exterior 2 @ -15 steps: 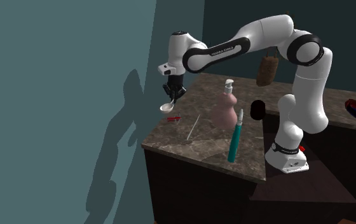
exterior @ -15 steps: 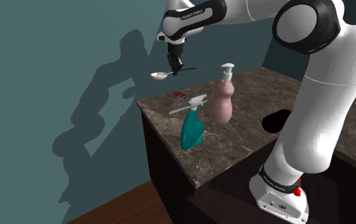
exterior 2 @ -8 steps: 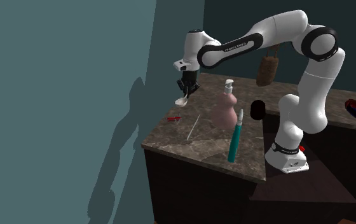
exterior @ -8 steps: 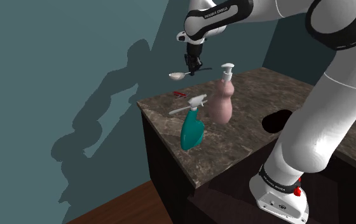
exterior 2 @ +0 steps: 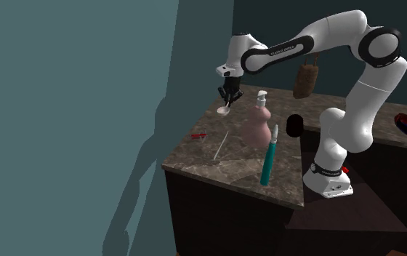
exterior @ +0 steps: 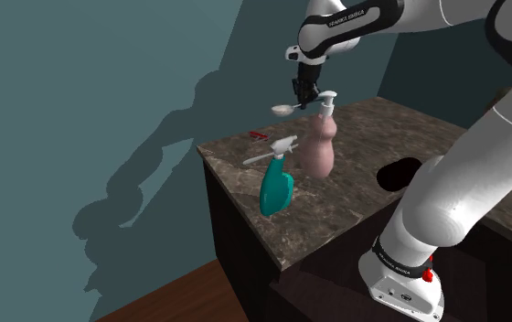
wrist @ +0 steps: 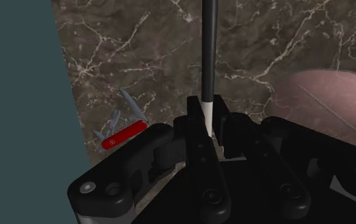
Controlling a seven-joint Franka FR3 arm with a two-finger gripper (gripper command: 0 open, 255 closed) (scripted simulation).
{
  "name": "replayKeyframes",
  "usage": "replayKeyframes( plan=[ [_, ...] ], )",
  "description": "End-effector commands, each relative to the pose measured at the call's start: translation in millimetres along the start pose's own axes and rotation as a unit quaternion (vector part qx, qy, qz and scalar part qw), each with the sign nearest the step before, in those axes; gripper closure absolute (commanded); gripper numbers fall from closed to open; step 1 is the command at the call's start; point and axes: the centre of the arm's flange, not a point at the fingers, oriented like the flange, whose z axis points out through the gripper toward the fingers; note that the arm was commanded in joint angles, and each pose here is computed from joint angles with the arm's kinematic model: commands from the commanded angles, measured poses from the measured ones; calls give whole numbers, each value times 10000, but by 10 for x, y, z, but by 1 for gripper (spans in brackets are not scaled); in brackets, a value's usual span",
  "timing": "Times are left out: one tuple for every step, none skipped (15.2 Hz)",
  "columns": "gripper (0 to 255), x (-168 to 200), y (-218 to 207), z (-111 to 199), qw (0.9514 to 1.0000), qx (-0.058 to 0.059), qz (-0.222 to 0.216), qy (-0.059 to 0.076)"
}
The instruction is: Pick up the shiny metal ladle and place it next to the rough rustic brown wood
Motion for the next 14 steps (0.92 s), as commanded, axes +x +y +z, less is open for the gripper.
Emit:
replayKeyframes(
  plan=[
    [255,-256,-168,-5,10000,0,-8,2],
    [255,-369,-236,-7,10000,0,-8,2],
    [255,-483,-303,-9,10000,0,-8,2],
    [255,-596,-370,-11,10000,0,-8,2],
    [255,-710,-438,-13,10000,0,-8,2],
    [255,-823,-505,-15,10000,0,-8,2],
    [255,-937,-572,-17,10000,0,-8,2],
    [255,-1050,-640,-19,10000,0,-8,2],
    [255,-1164,-707,-21,10000,0,-8,2],
    [255,-1277,-774,-23,10000,0,-8,2],
    [255,-1391,-842,-25,10000,0,-8,2],
    [255,-1504,-909,-27,10000,0,-8,2],
    [255,-1541,-931,-28,10000,0,-8,2],
    [255,-1538,-937,24,10000,0,-8,2]
  ],
)
